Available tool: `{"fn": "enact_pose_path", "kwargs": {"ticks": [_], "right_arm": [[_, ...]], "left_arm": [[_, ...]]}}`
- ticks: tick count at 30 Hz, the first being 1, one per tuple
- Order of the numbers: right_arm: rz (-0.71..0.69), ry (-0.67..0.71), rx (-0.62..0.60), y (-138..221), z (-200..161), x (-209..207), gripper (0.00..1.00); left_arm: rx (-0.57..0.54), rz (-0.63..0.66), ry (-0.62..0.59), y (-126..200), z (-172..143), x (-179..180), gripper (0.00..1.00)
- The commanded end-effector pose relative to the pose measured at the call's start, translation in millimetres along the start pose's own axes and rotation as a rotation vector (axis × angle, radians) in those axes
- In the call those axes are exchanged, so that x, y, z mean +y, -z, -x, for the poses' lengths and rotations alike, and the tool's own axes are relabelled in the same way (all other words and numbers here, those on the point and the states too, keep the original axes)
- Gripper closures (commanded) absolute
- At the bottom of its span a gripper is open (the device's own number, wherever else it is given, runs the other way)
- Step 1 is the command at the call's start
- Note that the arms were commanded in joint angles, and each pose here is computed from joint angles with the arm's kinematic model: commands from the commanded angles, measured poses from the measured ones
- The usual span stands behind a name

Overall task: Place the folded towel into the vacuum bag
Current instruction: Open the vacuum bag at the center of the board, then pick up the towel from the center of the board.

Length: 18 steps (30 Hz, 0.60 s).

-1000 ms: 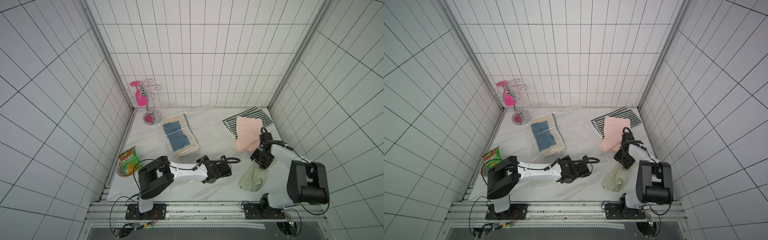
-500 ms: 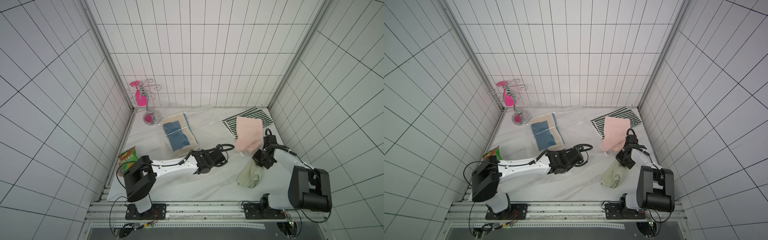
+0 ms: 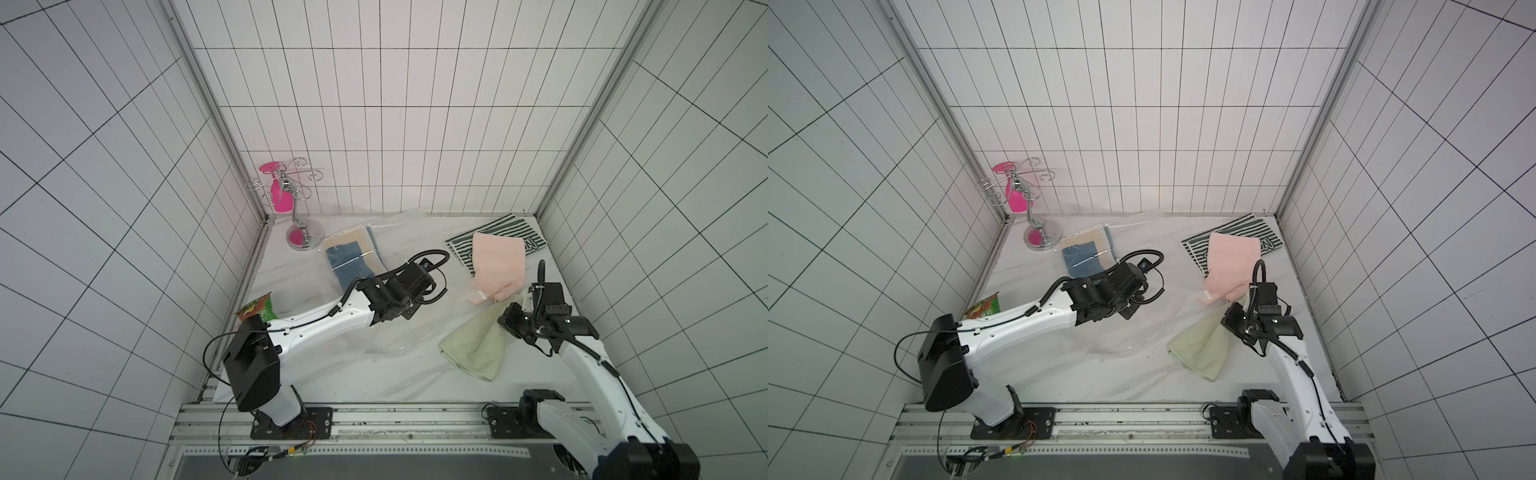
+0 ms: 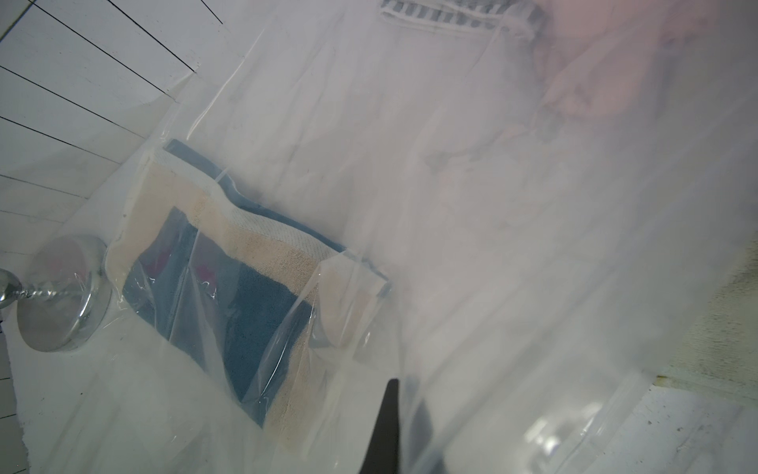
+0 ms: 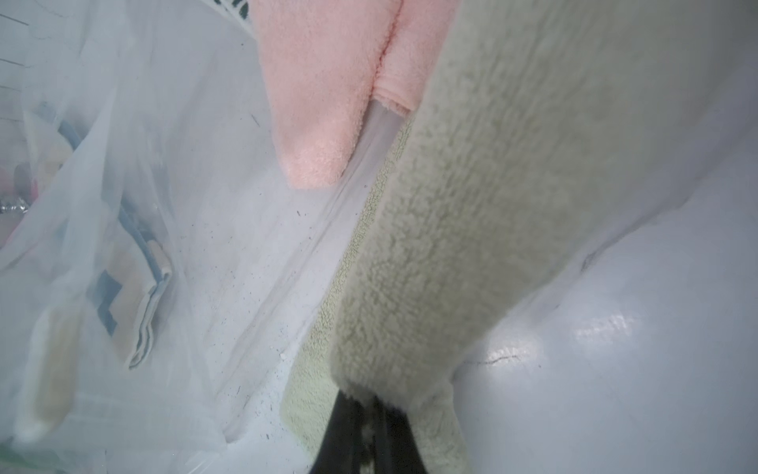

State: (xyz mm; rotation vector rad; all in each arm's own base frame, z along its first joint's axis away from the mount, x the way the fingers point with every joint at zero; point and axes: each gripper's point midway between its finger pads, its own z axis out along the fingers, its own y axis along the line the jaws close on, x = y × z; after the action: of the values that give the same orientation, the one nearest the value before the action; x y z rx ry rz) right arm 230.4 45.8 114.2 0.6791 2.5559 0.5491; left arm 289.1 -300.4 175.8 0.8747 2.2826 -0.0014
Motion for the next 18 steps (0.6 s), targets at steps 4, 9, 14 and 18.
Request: {"fn": "enact_pose_path", "kwargs": {"ticks": [4,9,14,18], "right_arm": [[-0.132,-0.002,0.075,0,-14,-19,1.00],[-0.319,-0.074,0.170,-29,-16,-50,1.00],[-0.306,-0.096,0.146,-31,-3,-41,0.75],[-0.207,-0.107,0.180,-41,0,-16,0.52]], "left_arm": [[-0.010,0.000,0.036,1,14,6,1.00],[-0.006,-0.016,0.049,2,10,4,1.00],[-0.026,-0.026,0.052,7,8,6,1.00],[-0.040,-0.037,0.082,9,8,14,1.00]]}}
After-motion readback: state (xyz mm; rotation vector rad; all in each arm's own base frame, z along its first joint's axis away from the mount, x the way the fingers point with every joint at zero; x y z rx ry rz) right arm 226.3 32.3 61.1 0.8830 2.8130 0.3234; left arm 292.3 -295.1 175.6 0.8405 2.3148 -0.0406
